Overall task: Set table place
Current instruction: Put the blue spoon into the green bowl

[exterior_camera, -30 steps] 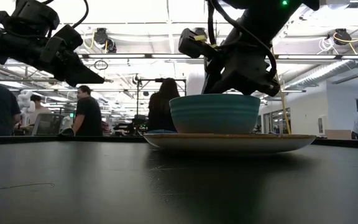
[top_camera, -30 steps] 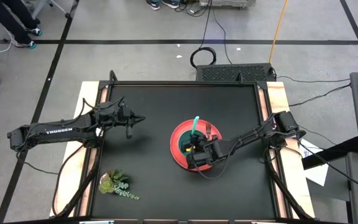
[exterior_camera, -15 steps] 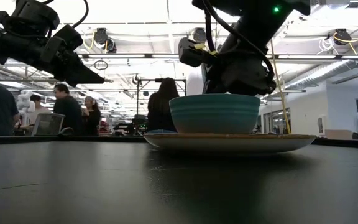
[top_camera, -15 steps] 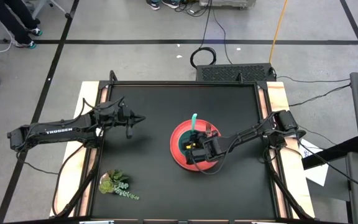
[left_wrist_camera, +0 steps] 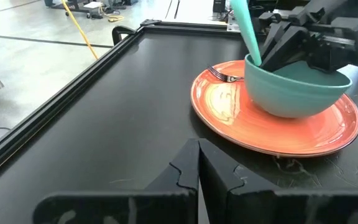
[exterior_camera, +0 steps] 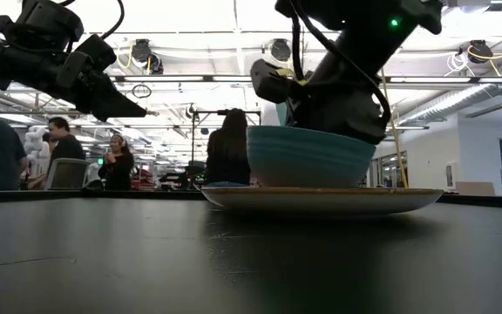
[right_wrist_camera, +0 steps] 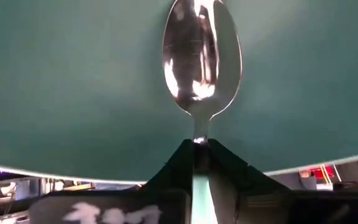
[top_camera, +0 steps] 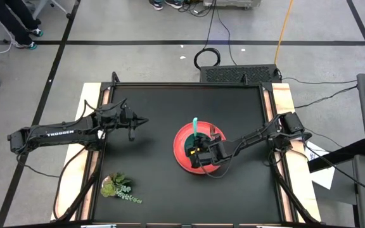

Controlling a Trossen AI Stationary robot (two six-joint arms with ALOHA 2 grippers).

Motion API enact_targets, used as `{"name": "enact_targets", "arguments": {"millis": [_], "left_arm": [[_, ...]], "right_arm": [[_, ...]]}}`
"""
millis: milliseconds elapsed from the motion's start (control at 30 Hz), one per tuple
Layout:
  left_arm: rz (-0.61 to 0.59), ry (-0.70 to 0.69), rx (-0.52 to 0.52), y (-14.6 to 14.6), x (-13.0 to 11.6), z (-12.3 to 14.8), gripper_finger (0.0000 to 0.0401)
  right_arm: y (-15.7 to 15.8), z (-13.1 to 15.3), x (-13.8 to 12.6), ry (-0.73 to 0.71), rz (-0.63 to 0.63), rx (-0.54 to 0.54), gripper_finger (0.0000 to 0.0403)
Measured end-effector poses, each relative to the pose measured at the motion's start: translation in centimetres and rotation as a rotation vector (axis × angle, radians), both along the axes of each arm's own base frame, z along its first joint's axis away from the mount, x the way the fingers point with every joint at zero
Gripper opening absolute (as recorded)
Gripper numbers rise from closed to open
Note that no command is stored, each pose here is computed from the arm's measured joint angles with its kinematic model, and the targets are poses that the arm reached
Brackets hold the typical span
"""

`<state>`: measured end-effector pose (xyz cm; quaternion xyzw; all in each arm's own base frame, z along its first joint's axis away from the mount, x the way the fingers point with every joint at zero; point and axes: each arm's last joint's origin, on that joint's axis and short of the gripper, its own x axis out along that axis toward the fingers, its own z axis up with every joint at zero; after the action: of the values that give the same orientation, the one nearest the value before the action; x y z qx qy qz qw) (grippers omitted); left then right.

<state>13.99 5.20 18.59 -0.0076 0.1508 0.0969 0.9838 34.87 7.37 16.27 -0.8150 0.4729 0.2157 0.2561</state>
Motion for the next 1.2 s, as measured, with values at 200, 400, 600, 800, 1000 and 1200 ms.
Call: {"name": "enact_targets", "arguments": {"millis": [200,400,600,800,1000,1200], "left_arm": [[0.000,-0.005,0.003,0.01,0.02,0.06,0.0015],[0.000,-0.007,0.003,0.01,0.02,0.06,0.0015],[0.001,-0.008,0.002,0.01,0.02,0.08,0.0015],[0.000,-0.007,0.003,0.01,0.02,0.07,0.0015],[0.000,-0.007,0.003,0.01,0.02,0.07,0.0015],[0.001,-0.008,0.000,0.00,0.02,0.08,0.0014]], "right_arm": [[-0.06,-0.59,-0.22,-0.018,0.001,-0.003,0.0015],[0.04,-0.66,-0.27,-0.011,0.009,-0.006,0.0012],[0.15,-0.68,-0.29,-0.012,0.011,-0.005,0.0013],[0.13,-0.69,-0.30,-0.017,0.004,-0.007,0.0015],[0.11,-0.63,-0.26,-0.028,-0.008,-0.017,0.0015],[0.11,-0.63,-0.26,-0.032,-0.012,-0.014,0.0015]]}}
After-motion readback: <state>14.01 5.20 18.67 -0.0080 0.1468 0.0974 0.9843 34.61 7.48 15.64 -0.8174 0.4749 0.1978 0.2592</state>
